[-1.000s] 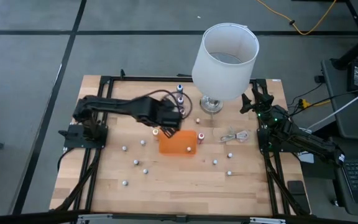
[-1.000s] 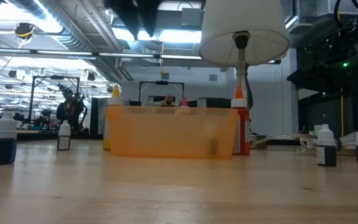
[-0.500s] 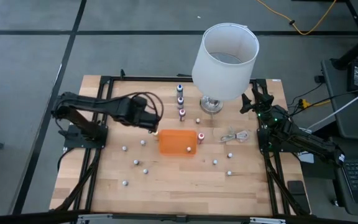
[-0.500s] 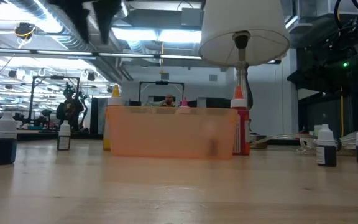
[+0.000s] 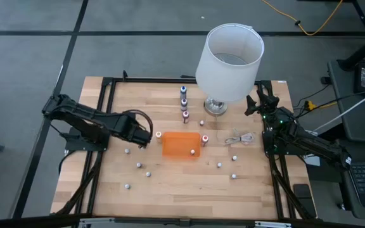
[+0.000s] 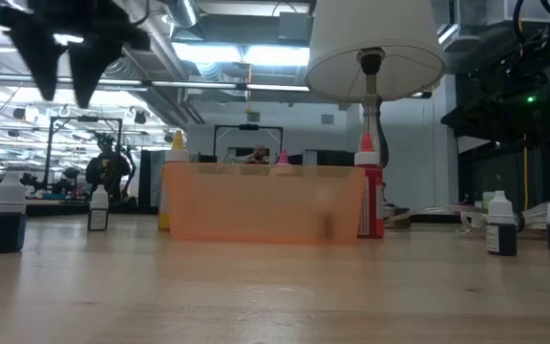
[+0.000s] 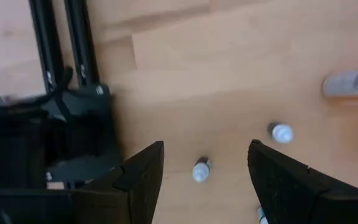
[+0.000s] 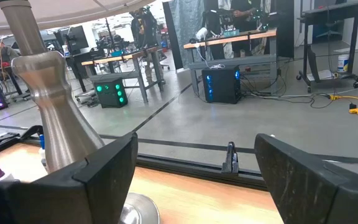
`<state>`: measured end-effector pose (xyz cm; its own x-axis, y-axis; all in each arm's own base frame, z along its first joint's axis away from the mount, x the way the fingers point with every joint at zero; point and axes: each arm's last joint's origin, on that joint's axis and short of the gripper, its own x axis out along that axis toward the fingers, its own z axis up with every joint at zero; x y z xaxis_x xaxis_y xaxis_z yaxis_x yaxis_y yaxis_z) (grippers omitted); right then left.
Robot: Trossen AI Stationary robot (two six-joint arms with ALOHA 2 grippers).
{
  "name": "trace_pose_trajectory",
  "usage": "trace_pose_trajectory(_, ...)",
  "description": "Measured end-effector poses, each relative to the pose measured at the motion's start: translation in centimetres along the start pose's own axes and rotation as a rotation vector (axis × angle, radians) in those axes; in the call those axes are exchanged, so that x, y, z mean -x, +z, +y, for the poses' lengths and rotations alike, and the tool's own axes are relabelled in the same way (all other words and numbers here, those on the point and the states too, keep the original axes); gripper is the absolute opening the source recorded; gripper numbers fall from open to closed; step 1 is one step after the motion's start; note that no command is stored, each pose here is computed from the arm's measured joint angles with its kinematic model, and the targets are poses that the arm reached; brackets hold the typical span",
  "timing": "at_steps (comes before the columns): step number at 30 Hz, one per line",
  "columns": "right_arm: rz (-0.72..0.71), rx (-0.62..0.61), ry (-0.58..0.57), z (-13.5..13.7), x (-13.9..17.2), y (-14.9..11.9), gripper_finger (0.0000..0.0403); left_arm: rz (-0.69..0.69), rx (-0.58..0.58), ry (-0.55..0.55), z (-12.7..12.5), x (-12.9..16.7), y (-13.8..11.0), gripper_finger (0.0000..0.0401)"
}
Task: Pick & Place food coloring
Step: Put the left small red food coloring bottle into the orange bin
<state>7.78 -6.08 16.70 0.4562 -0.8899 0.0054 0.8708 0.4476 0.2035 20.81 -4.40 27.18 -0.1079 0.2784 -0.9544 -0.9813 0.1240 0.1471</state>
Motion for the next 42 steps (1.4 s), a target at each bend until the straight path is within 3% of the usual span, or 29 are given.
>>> trace_pose_trajectory(18,0.000,0.000,0.000,0.0,0.0,0.0,0.0323,0.172,-0.029,-0.016,0.4,-7.4,-4.6,0.0221)
trace_pose_trajectory(30,0.000,0.000,0.000,0.0,0.0,0.0,0.0323,0.196,-0.026,-0.058,0.7,-10.6,-5.5,0.0216)
trace_pose_trajectory(34,0.000,0.000,0.000,0.0,0.0,0.0,0.0323,0.189,-0.045,-0.062,0.7,-10.6,-5.5,0.0192)
trace_pose_trajectory(42,0.000,0.000,0.000,0.0,0.0,0.0,0.0323,0.190,-0.060,-0.063,0.7,-10.6,-5.5,0.0103)
